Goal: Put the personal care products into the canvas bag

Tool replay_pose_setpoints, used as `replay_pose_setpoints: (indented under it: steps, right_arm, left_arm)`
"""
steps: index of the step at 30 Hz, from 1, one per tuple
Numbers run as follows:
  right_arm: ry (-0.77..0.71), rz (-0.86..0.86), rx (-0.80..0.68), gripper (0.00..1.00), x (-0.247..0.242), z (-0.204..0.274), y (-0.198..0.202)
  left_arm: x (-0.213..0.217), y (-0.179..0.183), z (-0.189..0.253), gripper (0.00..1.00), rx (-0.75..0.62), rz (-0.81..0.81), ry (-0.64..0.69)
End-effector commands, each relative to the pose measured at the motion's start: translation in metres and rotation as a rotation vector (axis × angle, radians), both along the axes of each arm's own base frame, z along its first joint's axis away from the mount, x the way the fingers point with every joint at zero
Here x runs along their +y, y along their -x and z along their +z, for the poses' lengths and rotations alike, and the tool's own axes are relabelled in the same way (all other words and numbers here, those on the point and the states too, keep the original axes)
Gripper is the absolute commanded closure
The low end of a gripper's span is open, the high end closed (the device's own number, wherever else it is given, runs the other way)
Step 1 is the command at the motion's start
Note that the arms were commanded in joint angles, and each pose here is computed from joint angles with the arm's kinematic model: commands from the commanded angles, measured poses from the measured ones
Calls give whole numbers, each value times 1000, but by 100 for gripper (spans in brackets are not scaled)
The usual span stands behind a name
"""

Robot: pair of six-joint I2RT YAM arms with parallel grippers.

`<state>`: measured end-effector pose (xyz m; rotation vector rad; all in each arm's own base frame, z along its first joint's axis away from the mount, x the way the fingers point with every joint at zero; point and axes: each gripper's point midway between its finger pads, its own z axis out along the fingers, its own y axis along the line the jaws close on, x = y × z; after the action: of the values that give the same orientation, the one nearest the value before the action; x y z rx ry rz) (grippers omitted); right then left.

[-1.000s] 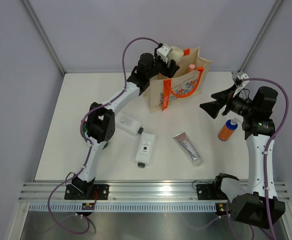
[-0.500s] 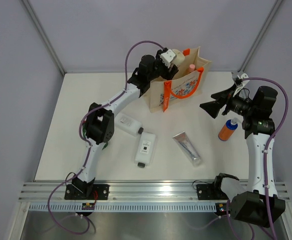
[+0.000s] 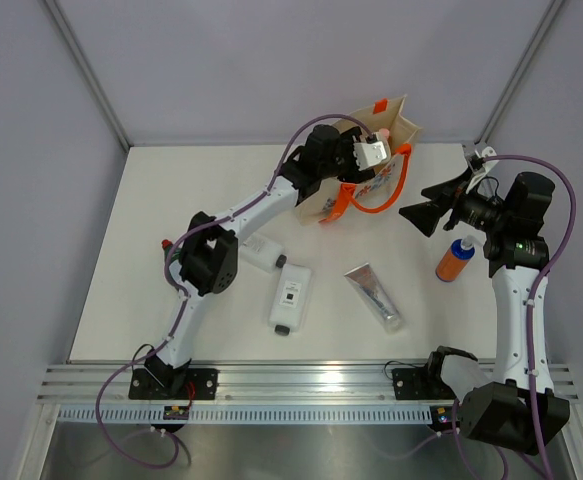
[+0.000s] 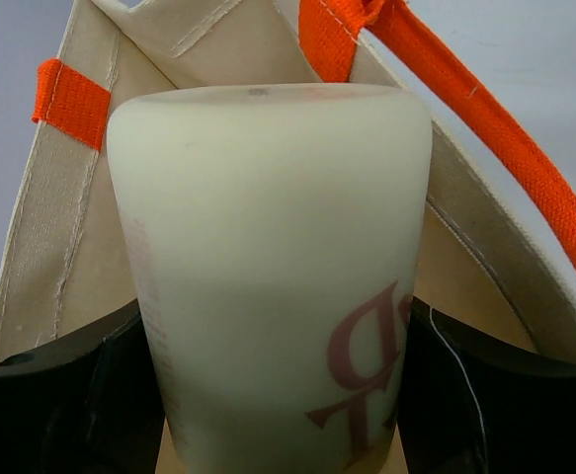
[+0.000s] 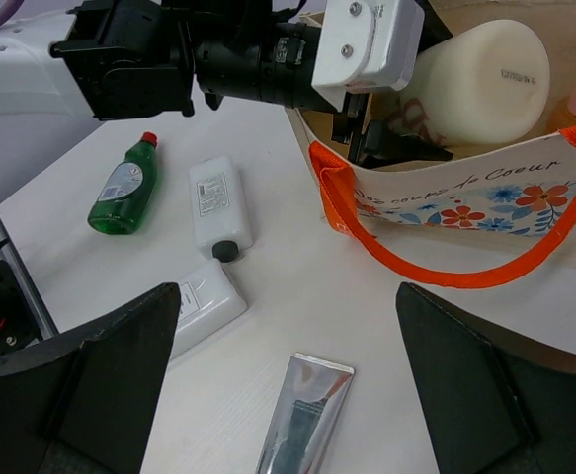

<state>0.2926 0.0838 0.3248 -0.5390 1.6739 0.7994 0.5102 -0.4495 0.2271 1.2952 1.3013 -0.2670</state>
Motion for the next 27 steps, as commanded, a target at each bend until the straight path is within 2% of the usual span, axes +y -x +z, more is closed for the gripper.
replay_pose_setpoints:
  steps: [1,8,17,22,23,27]
  right_arm:
    - [-8,22,-24,1,1,8,1]
    - [-11,26,-21,0,1,8,2]
    - [-16,26,-11,0,1,6,0]
    - [-18,21,-7,1,-1,6,-1]
    - [-18,21,-4,0,-1,5,-1]
    - [-19,24,-3,0,-1,5,-1]
  left_arm:
    - [11,-8,91,92,-258,30,66]
    - [19,-23,79,81,-244,85,105]
    - [21,-30,30,59,-132,98,119]
    - [18,-30,21,51,-99,98,138]
    - [18,-30,22,46,-100,98,141]
    - [20,-31,24,37,-93,110,158]
